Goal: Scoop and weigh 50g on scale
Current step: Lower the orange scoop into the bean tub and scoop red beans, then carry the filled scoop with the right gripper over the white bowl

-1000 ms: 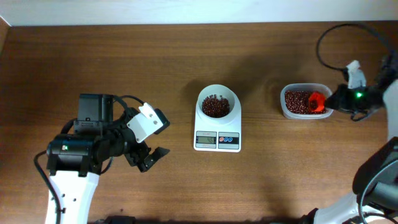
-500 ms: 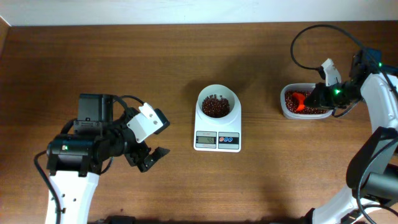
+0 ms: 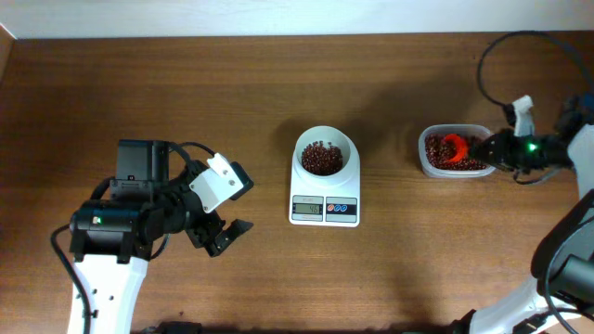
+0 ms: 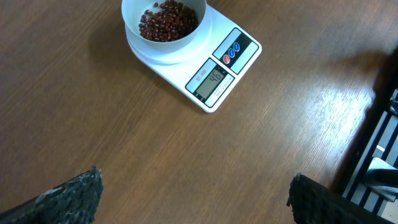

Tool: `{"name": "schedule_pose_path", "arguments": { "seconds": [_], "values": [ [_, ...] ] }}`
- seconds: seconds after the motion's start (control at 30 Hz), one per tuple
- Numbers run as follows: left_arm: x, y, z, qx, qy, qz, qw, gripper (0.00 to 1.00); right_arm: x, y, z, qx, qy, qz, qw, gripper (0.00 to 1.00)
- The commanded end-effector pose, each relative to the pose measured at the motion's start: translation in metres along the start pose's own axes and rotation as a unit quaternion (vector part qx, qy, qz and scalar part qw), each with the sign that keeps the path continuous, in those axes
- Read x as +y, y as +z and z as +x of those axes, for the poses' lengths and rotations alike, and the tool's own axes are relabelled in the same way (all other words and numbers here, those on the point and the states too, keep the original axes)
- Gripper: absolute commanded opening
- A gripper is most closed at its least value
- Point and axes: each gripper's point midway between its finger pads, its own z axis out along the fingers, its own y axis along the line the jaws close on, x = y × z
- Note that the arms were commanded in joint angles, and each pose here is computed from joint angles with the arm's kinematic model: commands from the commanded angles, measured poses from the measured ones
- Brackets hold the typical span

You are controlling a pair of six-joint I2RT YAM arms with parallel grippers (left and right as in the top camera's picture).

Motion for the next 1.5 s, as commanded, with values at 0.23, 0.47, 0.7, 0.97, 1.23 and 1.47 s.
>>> {"name": "schedule_pose_path", "arguments": {
  "seconds": [0.23,0.47,0.7,0.97,1.23,1.47],
  "values": [
    [-0.001,-0.003,-0.004,-0.009,0.007,0.002,1.000,0.99,0.005,-0.016,0.003,-0.027,0.018,-0.071,0.997,0.04],
    [-0.001,-0.003,-0.004,-0.009,0.007,0.002,1.000,0.99,-0.004,-0.016,0.007,-0.014,0.010,-0.040,0.999,0.04],
    [-0.001,-0.003,-0.004,-0.009,0.007,0.002,1.000,0.99,0.000,-0.027,0.005,-0.012,-0.043,-0.011,0.999,0.04],
    [-0.001,-0.003,-0.004,-0.009,0.007,0.002,1.000,0.99,0.010,-0.037,-0.011,-0.022,-0.033,0.015,0.999,0.04],
    [-0.001,-0.003,-0.004,-0.009,0.007,0.002,1.000,0.99,0.024,-0.044,-0.011,-0.035,-0.009,-0.027,0.999,0.04],
    [-0.001,-0.003,-0.004,-0.009,0.007,0.002,1.000,0.99,0.081,-0.041,-0.014,-0.046,-0.012,-0.155,0.987,0.04]
  ]
}}
